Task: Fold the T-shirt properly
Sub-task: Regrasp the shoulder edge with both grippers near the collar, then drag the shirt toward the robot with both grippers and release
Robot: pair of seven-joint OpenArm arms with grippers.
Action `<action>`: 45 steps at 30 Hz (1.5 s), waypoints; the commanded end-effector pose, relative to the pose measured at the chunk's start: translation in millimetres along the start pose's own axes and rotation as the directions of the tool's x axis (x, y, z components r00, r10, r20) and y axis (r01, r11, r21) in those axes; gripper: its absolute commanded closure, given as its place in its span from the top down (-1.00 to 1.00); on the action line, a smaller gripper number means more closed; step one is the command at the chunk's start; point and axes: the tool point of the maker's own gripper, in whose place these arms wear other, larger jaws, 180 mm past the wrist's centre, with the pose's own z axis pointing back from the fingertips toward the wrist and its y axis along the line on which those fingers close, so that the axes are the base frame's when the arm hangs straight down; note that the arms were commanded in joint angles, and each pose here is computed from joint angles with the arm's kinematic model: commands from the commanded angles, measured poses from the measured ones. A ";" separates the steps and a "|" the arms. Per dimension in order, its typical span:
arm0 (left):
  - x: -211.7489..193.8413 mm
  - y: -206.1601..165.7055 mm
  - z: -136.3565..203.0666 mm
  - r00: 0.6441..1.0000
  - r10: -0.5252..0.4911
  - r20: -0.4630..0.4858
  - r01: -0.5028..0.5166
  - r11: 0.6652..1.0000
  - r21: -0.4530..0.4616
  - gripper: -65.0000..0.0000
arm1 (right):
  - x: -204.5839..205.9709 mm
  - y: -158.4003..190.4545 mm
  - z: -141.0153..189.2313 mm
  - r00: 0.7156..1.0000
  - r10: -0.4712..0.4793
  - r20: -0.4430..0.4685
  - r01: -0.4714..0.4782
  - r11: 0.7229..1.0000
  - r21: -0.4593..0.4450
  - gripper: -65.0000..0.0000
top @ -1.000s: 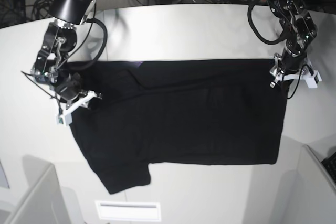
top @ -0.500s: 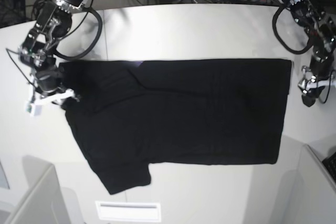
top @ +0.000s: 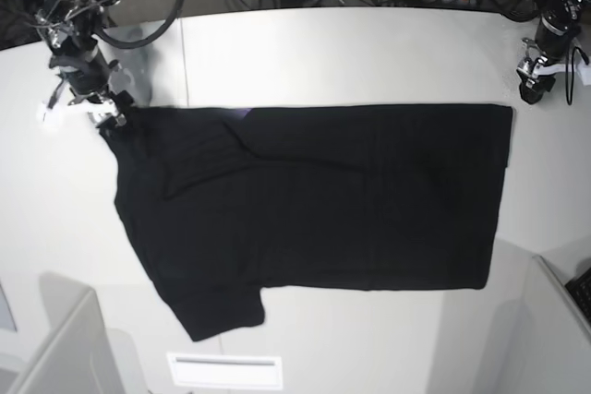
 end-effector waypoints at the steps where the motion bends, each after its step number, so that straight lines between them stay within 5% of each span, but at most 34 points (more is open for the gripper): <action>1: 20.4 -12.1 0.3 0.998 -0.020 0.054 0.022 0.999 -0.038 0.28 | 6.6 -6.0 0.6 1.000 -0.018 0.021 0.018 1.000 -0.004 -0.09; 6: 14.5 -35.4 -11.9 0.999 -0.044 0.031 0.046 0.995 -0.090 0.27 | -9.5 -35.6 -11.8 0.994 -0.109 -0.027 0.108 0.993 -0.051 -0.08; 17: -2.6 -72.6 -31.4 0.997 -0.075 -0.019 0.070 0.983 -0.170 0.27 | -11.0 -43.4 -32.2 0.987 -0.160 -0.035 0.158 0.986 -0.056 -0.10; 25: -19.0 -54.1 -47.3 0.997 -0.001 -0.076 -0.009 0.991 -0.133 0.27 | -14.0 -53.0 -39.9 0.982 -0.181 -0.050 0.177 0.982 -0.072 -0.10; 38: -16.5 -58.7 -56.0 0.996 -0.041 -0.077 0.032 0.993 -0.115 0.26 | -15.3 -44.9 -50.3 0.988 -0.139 -0.064 0.136 0.989 -0.055 -0.13; 40: -18.8 -58.9 -56.3 0.996 -0.037 -0.081 0.027 0.993 -0.116 0.12 | -15.3 -44.7 -50.3 0.988 -0.138 -0.064 0.135 0.989 -0.054 -0.30; 45: -16.5 -60.7 -57.2 0.996 -0.038 -0.076 0.029 0.992 -0.119 -0.84 | -13.7 -43.6 -50.8 0.989 -0.134 -0.062 0.131 0.990 -0.050 -1.00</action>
